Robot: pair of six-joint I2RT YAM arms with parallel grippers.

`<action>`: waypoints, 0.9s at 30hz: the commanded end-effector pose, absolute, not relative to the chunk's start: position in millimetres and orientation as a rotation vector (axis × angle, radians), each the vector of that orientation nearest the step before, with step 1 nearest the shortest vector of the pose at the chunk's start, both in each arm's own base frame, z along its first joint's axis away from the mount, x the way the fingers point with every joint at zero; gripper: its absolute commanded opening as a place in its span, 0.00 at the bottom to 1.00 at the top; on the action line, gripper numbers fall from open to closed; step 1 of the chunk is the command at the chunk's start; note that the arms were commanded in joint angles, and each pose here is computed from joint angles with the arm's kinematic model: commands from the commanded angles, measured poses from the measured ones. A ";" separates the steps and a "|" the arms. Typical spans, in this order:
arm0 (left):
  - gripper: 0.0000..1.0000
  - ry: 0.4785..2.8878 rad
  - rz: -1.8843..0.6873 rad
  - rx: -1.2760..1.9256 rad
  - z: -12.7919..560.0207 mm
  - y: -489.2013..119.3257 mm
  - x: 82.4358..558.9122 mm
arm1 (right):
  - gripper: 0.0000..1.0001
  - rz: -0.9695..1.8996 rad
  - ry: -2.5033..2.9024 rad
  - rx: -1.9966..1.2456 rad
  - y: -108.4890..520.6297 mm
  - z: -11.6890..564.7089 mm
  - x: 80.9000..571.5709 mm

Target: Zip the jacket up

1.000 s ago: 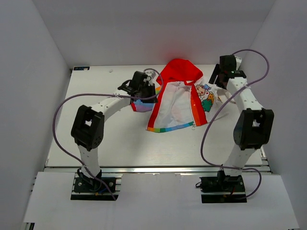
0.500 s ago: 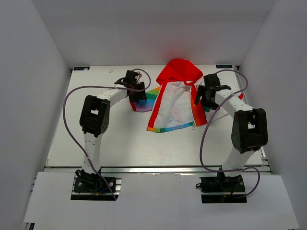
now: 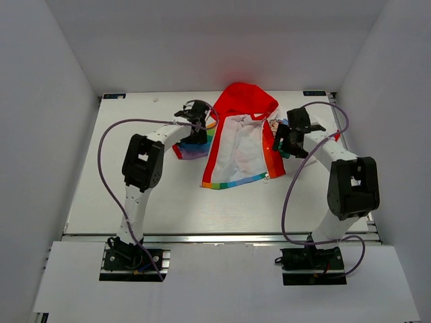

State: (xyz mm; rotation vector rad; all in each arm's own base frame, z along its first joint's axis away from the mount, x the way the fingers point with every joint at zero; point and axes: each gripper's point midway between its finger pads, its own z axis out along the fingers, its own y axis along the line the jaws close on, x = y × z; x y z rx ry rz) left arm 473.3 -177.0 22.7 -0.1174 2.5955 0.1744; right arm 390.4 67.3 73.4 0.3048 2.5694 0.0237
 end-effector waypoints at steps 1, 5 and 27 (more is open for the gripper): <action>0.89 2.781 0.827 -0.113 -34.4 -80.9 403.9 | 0.89 0.108 2.519 0.271 76.2 90.8 390.9; 0.90 2.810 0.824 -0.315 -35.0 -30.8 403.9 | 0.89 0.153 2.533 0.171 96.9 84.7 380.9; 0.98 2.546 -0.063 -0.433 117.9 -67.4 433.4 | 0.89 0.450 2.559 -0.167 229.4 62.9 370.9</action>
